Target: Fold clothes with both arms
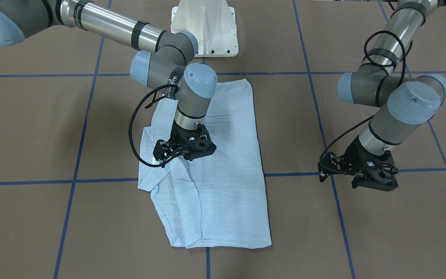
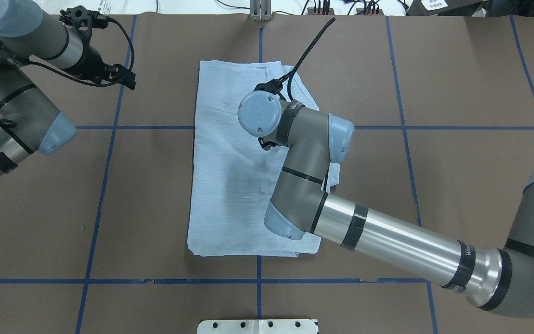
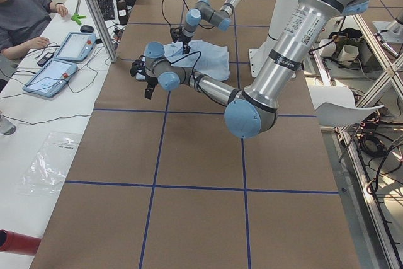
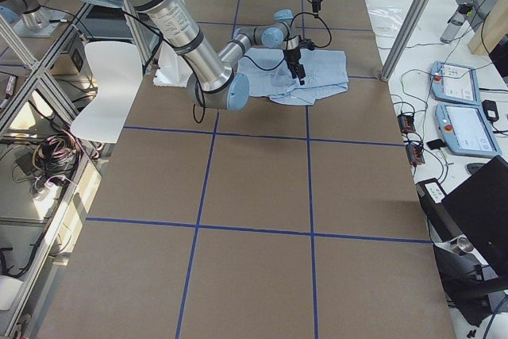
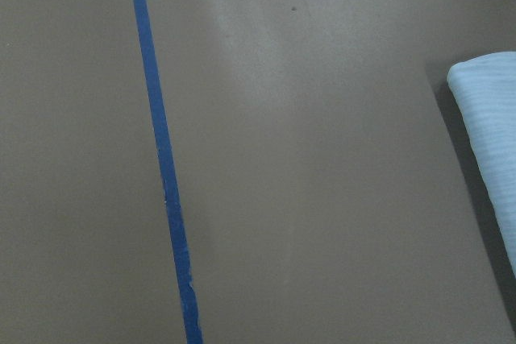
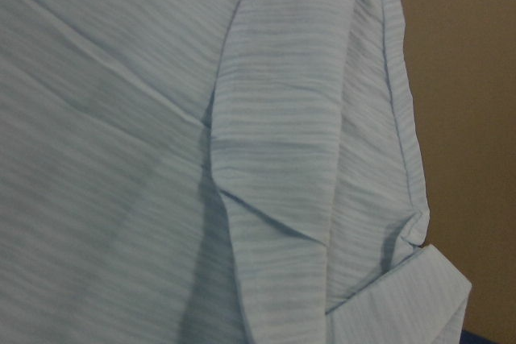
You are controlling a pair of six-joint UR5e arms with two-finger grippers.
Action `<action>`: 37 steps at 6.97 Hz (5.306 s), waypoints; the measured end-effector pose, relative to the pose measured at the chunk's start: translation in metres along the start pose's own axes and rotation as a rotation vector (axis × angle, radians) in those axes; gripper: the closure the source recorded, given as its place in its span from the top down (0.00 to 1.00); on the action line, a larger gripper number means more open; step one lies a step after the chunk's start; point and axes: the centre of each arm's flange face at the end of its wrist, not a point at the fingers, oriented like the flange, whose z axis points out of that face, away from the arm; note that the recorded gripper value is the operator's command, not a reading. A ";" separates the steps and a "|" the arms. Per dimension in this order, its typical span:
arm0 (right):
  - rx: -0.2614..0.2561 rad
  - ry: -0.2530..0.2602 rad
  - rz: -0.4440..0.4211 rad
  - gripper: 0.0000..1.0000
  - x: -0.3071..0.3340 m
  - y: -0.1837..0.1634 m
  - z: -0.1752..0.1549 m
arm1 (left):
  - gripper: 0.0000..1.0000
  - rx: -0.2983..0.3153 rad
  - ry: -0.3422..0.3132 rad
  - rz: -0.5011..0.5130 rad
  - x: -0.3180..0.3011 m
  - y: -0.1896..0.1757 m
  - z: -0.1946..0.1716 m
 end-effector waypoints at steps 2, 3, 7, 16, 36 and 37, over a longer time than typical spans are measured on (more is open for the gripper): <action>0.006 0.030 -0.010 1.00 0.004 -0.006 0.006 | 1.00 0.000 0.000 0.000 0.000 0.000 0.000; 0.003 0.043 -0.017 1.00 0.007 -0.007 0.010 | 1.00 0.000 0.000 0.000 0.000 0.000 0.000; -0.046 0.118 -0.061 1.00 0.051 -0.019 0.025 | 1.00 -0.002 0.011 0.004 0.005 0.000 -0.003; -0.093 -0.179 0.102 1.00 0.215 0.006 -0.024 | 1.00 -0.007 0.078 -0.018 0.044 0.031 -0.016; -0.057 -0.500 0.636 1.00 0.220 0.160 -0.059 | 0.63 -0.174 0.131 -0.275 0.240 0.295 0.015; -0.058 -0.501 0.635 1.00 0.219 0.161 -0.059 | 0.63 -0.174 0.123 -0.276 0.240 0.295 0.021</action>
